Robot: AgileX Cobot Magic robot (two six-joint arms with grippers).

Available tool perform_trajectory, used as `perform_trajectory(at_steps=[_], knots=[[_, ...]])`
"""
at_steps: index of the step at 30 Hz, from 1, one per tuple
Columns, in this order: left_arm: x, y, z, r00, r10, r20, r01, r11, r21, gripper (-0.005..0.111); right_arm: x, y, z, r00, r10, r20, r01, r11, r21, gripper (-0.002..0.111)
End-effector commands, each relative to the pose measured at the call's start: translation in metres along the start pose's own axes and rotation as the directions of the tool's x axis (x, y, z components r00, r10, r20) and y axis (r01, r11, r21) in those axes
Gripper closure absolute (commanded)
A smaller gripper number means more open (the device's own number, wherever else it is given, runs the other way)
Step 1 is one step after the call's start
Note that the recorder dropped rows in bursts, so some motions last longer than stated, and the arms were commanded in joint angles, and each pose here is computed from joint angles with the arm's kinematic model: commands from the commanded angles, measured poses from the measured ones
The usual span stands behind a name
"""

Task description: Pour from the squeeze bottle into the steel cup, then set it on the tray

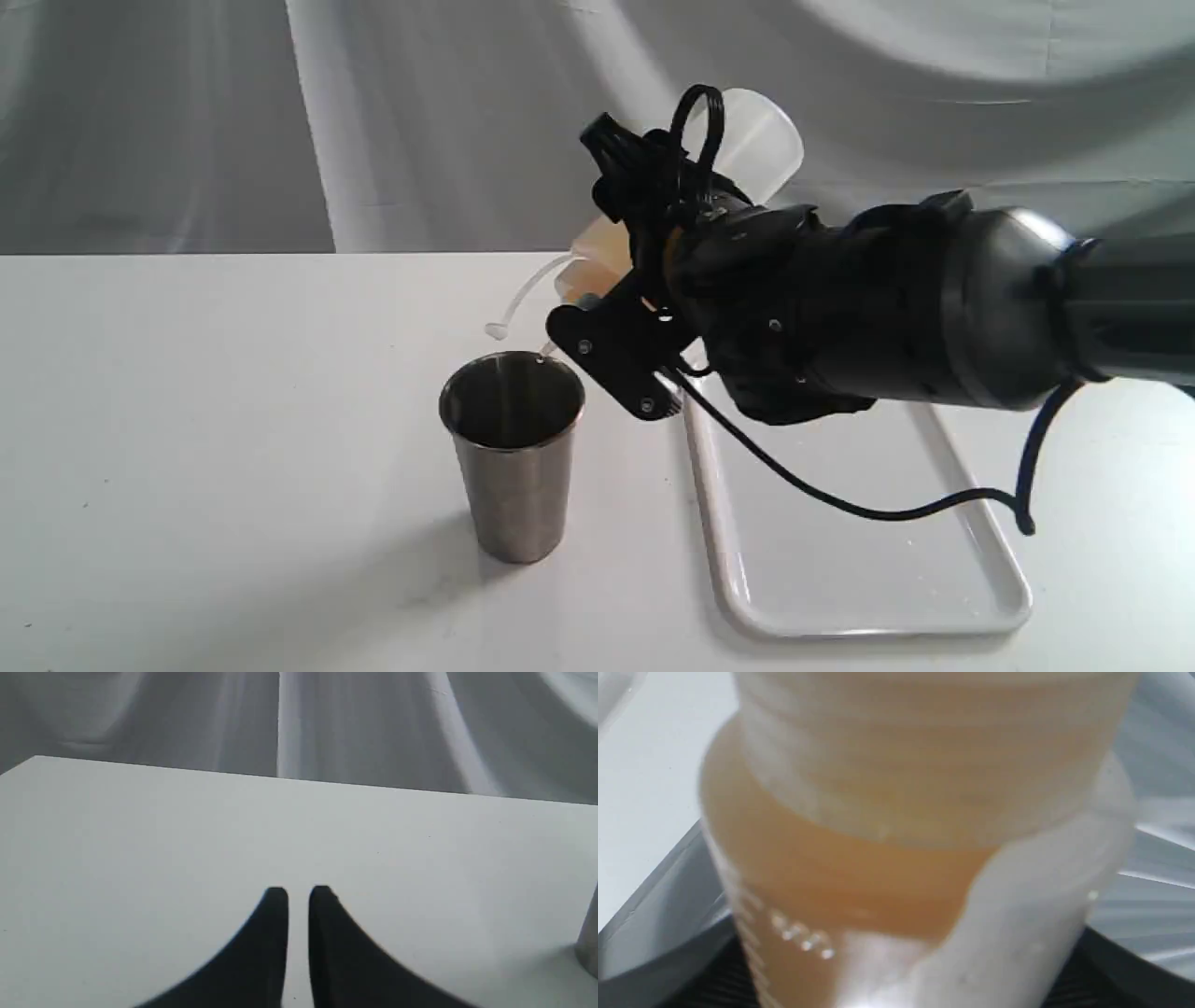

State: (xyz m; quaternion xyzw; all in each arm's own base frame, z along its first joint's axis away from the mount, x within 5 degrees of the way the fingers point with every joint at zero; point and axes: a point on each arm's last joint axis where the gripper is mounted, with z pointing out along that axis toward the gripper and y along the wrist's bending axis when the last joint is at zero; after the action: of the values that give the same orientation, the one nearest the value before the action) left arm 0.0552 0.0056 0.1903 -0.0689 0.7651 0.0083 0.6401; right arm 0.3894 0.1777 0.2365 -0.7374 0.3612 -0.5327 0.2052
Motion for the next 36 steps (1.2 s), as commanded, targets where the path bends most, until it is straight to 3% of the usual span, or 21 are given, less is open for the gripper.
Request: perform_trajectory(at_steps=[1,12,24,36], knots=[[0.0017,-0.0002,0.0005,1.000,-0.005,-0.008,0.005,1.000,0.005,0.098,0.0071,-0.0063,-0.0038,0.999,-0.009,-0.035,0.010,1.000,0.022,0.108],[0.0017,-0.0002,0.0005,1.000,-0.005,-0.008,0.005,1.000,0.005,0.098,0.0071,-0.0063,-0.0038,0.999,0.026,-0.033,-0.025,0.999,0.023,0.108],[0.0017,-0.0002,0.0005,1.000,-0.005,-0.008,0.005,1.000,0.005,0.098,0.0075,-0.0061,-0.0038,0.998,-0.053,-0.040,0.054,0.998,0.019,0.108],[0.0017,-0.0002,0.0005,1.000,-0.005,-0.008,0.005,1.000,0.005,0.098,0.0075,-0.0061,-0.0038,0.998,-0.051,-0.040,0.052,0.998,0.019,0.108]])
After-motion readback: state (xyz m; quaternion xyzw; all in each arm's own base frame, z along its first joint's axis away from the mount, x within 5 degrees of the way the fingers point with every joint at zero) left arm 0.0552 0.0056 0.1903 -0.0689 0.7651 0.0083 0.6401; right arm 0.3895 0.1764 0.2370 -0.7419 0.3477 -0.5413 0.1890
